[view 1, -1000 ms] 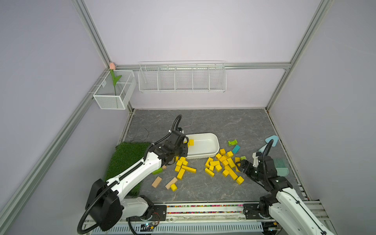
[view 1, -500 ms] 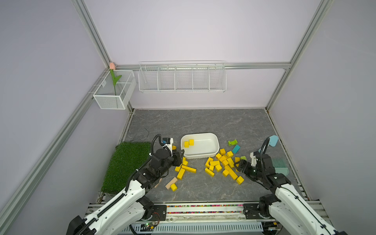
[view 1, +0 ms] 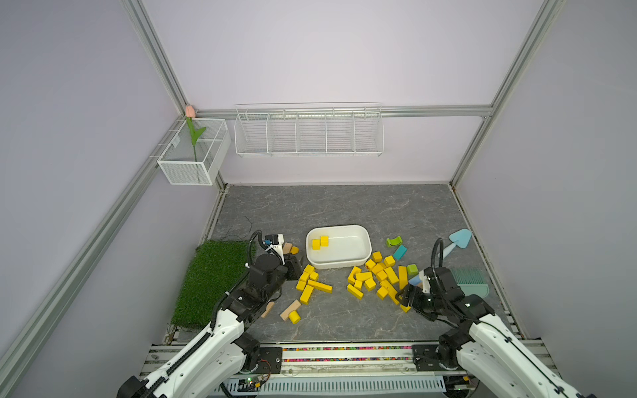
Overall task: Pick out the yellow building blocks
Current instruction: Pick up the building block from the center of the board.
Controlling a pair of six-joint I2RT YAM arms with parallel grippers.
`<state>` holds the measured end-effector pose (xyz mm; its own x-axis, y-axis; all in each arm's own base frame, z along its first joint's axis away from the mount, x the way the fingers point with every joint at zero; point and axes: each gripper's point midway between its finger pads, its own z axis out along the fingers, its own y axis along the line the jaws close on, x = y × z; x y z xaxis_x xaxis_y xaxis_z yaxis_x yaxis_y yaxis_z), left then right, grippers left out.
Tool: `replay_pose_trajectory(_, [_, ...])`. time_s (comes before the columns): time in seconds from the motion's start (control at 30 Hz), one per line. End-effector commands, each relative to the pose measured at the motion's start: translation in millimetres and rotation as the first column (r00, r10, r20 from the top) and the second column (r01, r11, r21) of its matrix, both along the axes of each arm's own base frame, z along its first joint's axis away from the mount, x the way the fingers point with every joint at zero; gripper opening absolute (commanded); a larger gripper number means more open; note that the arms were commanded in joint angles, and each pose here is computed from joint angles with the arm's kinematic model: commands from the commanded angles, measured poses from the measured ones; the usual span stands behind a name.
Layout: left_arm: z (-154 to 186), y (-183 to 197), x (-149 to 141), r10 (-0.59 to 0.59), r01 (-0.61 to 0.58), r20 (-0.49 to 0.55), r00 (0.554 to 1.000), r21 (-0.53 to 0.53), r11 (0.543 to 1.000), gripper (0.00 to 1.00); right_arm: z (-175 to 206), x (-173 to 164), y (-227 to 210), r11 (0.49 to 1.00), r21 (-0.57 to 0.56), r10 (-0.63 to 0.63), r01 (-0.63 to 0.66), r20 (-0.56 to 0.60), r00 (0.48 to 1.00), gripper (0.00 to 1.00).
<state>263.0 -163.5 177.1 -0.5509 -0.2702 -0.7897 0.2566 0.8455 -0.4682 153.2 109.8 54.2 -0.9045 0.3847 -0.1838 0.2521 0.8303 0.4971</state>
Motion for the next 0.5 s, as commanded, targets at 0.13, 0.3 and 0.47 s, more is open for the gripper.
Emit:
replay_pose_trajectory(0.13, [-1.5,-4.6,5.7,-0.006,0.006,-0.01,1.0,-0.011,1.0,0.52,-8.6,-0.9,1.6,0.999,-0.04,0.001,-0.003,-0.057,0.998,0.82])
replay_pose_trajectory(0.3, [-2.4,-3.5,4.9,-0.002,0.002,-0.011,1.0,-0.013,1.0,0.52,-9.8,5.5,1.2,0.998,-0.063,-0.007,0.003,-0.052,0.999,0.79])
replay_pose_trajectory(0.47, [-1.8,-2.3,4.3,0.001,-0.001,-0.008,1.0,-0.015,1.0,0.52,-9.5,13.8,-1.2,0.996,-0.082,-0.036,0.033,-0.037,0.999,0.68])
